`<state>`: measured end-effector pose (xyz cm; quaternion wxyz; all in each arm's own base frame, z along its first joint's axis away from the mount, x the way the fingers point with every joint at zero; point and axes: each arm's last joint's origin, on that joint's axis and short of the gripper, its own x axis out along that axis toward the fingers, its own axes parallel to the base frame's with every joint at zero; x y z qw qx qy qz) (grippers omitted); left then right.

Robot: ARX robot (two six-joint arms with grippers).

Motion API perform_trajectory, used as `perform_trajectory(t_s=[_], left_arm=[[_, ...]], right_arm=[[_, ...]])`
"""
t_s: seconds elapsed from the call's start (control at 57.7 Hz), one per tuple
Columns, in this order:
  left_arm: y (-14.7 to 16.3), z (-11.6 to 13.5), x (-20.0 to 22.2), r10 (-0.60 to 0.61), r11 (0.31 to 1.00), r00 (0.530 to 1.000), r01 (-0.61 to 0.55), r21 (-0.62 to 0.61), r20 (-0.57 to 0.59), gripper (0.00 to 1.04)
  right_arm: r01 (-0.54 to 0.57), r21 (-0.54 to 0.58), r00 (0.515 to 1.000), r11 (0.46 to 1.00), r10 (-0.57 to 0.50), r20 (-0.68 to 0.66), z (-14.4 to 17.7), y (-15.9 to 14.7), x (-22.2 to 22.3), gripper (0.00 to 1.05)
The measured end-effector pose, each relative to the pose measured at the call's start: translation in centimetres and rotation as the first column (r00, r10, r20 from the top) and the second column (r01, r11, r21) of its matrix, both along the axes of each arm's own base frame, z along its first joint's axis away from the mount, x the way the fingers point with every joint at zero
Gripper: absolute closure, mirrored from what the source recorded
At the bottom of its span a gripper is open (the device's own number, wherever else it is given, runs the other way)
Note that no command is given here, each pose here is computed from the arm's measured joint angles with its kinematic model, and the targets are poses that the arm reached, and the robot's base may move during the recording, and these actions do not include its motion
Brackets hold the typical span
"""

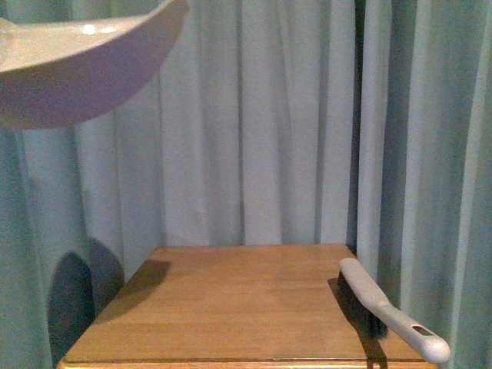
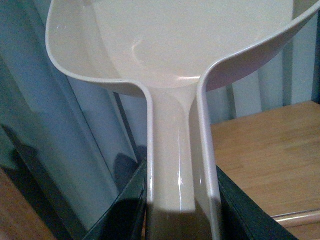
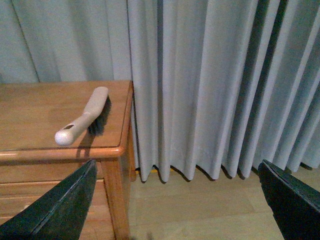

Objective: Clean up trash

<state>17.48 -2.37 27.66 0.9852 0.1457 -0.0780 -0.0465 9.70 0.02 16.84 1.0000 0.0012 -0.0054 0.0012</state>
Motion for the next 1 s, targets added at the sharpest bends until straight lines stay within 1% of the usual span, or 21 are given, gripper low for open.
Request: perform_trajectory(t_s=[0.121, 0.225, 0.329, 0.45, 0.537, 0.572, 0.606, 0.624, 0.641, 0.658, 0.693, 0.71, 0.745, 0.779, 0.849, 0.901, 1.005], left_arm=[[0.9, -0.1, -2.3, -0.011, 1.0, 1.0, 0.011, -0.01, 0.022, 0.77], [1.8, 0.1, -4.2, -0.006, 0.999, 0.999, 0.007, -0.034, 0.046, 0.77], [2.8, -0.2, -6.0, -0.004, 0.997, 0.999, 0.008, -0.07, 0.049, 0.77], [3.6, -0.9, -7.3, -0.001, 0.994, 0.999, 0.005, -0.11, 0.035, 0.77], [3.8, -1.0, -7.5, 0.02, 0.992, 0.999, -0.015, -0.128, 0.039, 0.77], [3.8, -1.0, -7.6, 0.024, 0.991, 0.999, -0.019, -0.133, 0.039, 0.77], [3.8, -1.0, -7.5, 0.021, 0.99, 0.999, -0.016, -0.137, 0.038, 0.77], [3.8, -1.0, -7.5, 0.02, 0.99, 0.999, -0.015, -0.138, 0.037, 0.77], [3.8, -1.0, -7.5, 0.019, 0.99, 0.999, -0.014, -0.138, 0.037, 0.77], [3.8, -1.0, -7.5, 0.019, 0.99, 0.999, -0.014, -0.138, 0.037, 0.77], [3.8, -1.0, -7.6, 0.018, 0.99, 0.999, -0.013, -0.14, 0.037, 0.77], [3.8, -1.0, -7.6, 0.013, 0.99, 0.999, -0.008, -0.139, 0.037, 0.77], [3.8, -1.0, -7.6, 0.01, 0.99, 0.999, -0.005, -0.139, 0.037, 0.77], [3.8, -1.0, -7.6, 0.011, 0.99, 0.999, -0.006, -0.14, 0.036, 0.77], [3.8, -1.0, -7.6, 0.013, 0.99, 0.999, -0.008, -0.14, 0.037, 0.77], [3.8, -1.0, -7.6, 0.013, 0.99, 0.999, -0.008, -0.14, 0.037, 0.77], [3.8, -1.0, -7.6, 0.012, 0.99, 0.999, -0.007, -0.14, 0.037, 0.77]], right_arm=[[0.0, 0.0, 1.0, 1.0, 0.0, 0.0, 0.0, 0.0, 0.0, 0.07], [0.0, 0.0, 1.0, 1.0, 0.0, 0.0, 0.0, 0.0, 0.0, 0.07], [0.0, 0.0, 1.0, 1.0, 0.0, 0.0, 0.0, 0.0, 0.0, 0.07], [0.0, 0.0, 1.0, 1.0, 0.0, 0.0, 0.0, 0.0, 0.0, 0.07], [0.0, 0.0, 1.0, 1.0, 0.0, 0.0, 0.0, 0.0, 0.0, 0.07], [0.032, -0.014, 0.999, 0.999, -0.032, -0.002, 0.0, 0.0, 0.1, 0.07], [0.167, -0.052, 0.986, 0.984, -0.168, -0.005, 0.2, 0.1, 0.3, 0.07], [0.175, -0.057, 0.984, 0.983, -0.176, -0.012, 0.2, 0.2, 0.4, 0.07], [0.251, -0.074, 0.967, 0.965, -0.254, -0.032, 0.2, 0.3, 0.5, 0.07], [0.277, -0.083, 0.959, 0.957, -0.281, -0.044, 0.2, 0.3, 0.6, 0.07], [0.353, -0.124, 0.926, 0.927, -0.365, -0.095, 0.3, 0.6, 1.0, 0.07], [0.375, -0.141, 0.913, 0.916, -0.391, -0.115, 0.4, 0.7, 1.2, 0.07], [0.385, -0.156, 0.903, 0.909, -0.407, -0.139, 0.6, 0.8, 1.6, 0.07], [0.378, -0.165, 0.9, 0.911, -0.403, -0.166, 1.1, 1.1, 2.4, 0.07], [0.304, -0.13, 0.917, 0.944, -0.327, -0.229, 3.4, 1.9, 4.9, 0.07], [0.272, -0.111, 0.921, 0.956, -0.292, -0.257, 4.6, 2.3, 6.5, 0.07], [0.202, -0.052, 0.911, 0.978, -0.207, -0.355, 6.7, 3.6, 10.3, 0.07]])
